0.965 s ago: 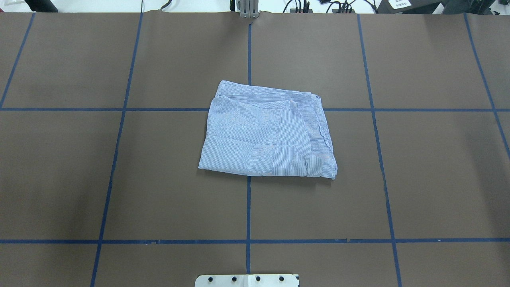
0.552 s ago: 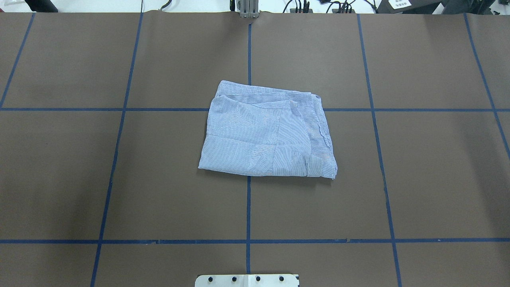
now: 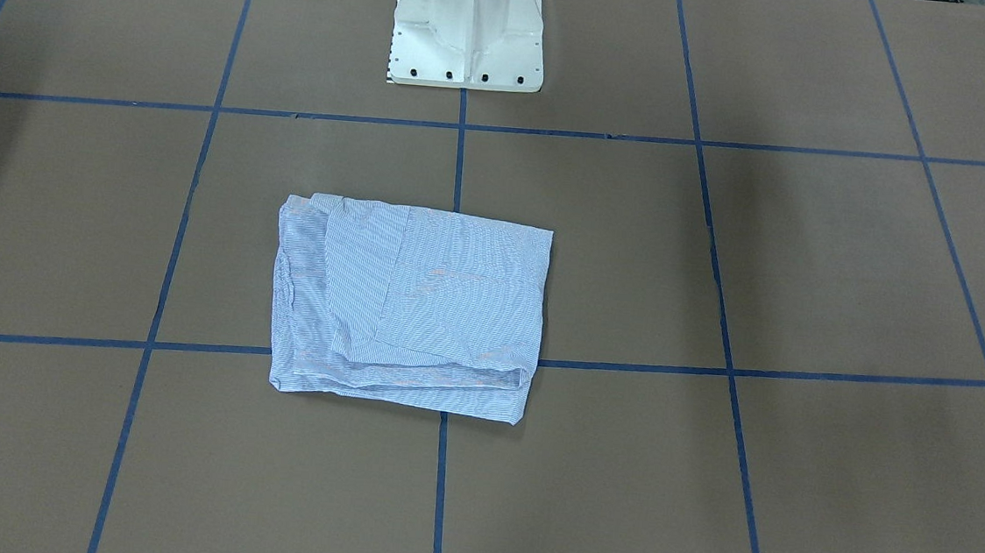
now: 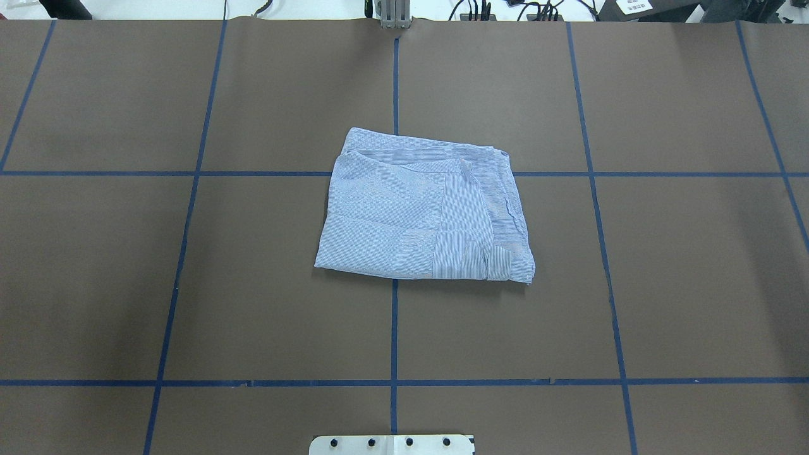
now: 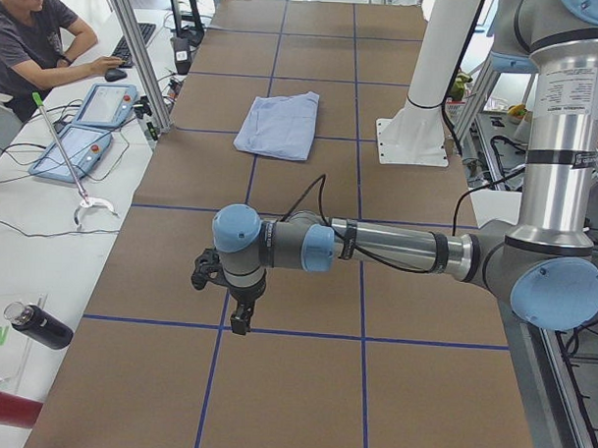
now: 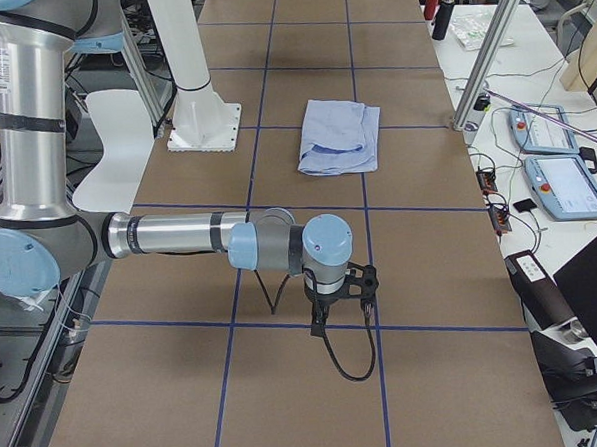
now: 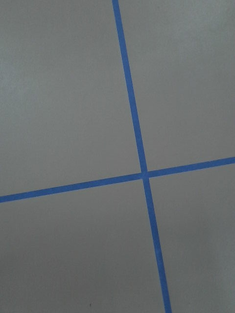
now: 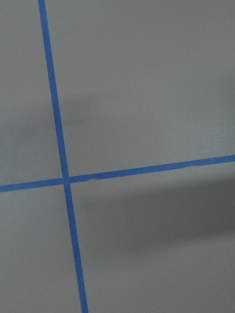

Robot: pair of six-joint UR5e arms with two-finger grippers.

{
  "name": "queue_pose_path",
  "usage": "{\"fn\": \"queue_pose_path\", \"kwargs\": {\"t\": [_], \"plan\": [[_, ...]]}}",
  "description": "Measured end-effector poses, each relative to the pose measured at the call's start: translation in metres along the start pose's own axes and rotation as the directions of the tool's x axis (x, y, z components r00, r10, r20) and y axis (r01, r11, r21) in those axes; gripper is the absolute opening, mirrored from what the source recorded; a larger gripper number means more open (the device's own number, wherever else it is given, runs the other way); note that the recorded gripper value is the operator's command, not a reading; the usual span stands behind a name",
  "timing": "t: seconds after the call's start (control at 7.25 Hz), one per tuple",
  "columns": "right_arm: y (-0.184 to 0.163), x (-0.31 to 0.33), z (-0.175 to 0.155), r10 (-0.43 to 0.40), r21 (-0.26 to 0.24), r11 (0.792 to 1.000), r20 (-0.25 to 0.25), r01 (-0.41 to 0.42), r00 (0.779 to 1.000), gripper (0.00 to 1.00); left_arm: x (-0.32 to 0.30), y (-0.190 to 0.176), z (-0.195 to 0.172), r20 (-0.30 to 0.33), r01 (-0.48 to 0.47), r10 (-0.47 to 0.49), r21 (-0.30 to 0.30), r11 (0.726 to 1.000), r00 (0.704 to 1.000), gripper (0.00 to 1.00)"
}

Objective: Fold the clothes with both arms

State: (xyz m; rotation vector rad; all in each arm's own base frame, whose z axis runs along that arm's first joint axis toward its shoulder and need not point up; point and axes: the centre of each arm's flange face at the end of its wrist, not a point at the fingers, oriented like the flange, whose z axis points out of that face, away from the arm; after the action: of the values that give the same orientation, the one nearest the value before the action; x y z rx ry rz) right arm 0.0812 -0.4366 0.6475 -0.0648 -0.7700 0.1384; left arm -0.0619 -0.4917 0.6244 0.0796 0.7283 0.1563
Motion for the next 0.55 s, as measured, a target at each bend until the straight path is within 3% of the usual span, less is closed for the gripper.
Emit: {"fn": "queue_pose_path", "kwargs": {"t": [0.55], "plan": [[0.0009, 0.0042, 0.0042, 0.008, -0.009, 1.000, -0.001, -0.008, 1.000, 1.00, -0.0028, 0.0029, 0.0013, 0.003, 0.004, -0.004, -0.003, 1.000, 1.000, 1.00]]}}
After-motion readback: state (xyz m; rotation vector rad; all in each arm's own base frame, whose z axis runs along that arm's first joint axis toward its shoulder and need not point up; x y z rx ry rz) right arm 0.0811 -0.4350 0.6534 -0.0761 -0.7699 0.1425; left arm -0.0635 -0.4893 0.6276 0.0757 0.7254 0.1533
